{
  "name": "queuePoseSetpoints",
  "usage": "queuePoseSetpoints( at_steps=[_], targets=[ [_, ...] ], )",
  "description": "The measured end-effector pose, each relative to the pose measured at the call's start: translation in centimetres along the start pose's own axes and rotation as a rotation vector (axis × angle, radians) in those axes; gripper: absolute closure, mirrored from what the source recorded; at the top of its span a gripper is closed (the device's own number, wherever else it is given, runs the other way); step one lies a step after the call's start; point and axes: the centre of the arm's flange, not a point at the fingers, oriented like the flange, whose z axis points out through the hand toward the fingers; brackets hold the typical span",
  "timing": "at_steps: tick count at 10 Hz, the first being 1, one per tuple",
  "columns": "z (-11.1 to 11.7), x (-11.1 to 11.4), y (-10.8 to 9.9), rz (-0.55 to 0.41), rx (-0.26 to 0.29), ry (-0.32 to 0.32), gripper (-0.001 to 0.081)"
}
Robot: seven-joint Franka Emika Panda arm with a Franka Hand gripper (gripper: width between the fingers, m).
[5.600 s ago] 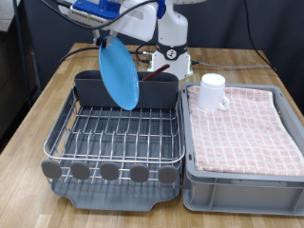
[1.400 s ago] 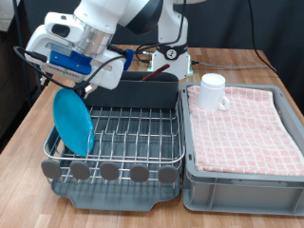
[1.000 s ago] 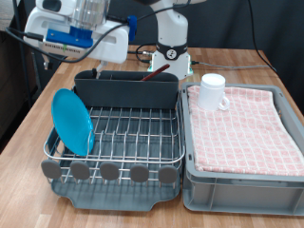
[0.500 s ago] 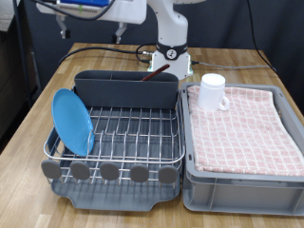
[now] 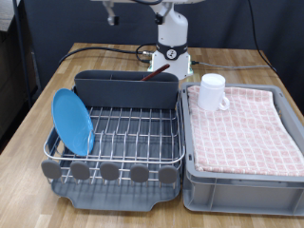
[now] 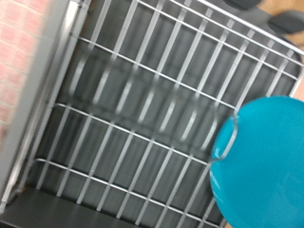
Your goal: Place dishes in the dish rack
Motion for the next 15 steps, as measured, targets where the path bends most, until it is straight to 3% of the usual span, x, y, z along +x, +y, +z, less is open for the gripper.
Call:
queuePoseSetpoints(
  at_steps=[2, 6, 7, 11, 15],
  targets=[
    [-1.2, -1.3, -3.2, -0.029, 0.024, 0.008, 0.0004],
    [-2.9, -4.8, -9.2, 0.011, 0.036, 0.000, 0.0004],
    [-3.0, -5.6, -9.3, 0.043, 0.035, 0.009, 0.0004],
    [-2.0, -6.1, -10.0, -0.017, 0.009, -0.035, 0.0004],
    [-1.8, -8.9, -13.6, -0.036, -0.059, -0.074, 0.0004]
  ],
)
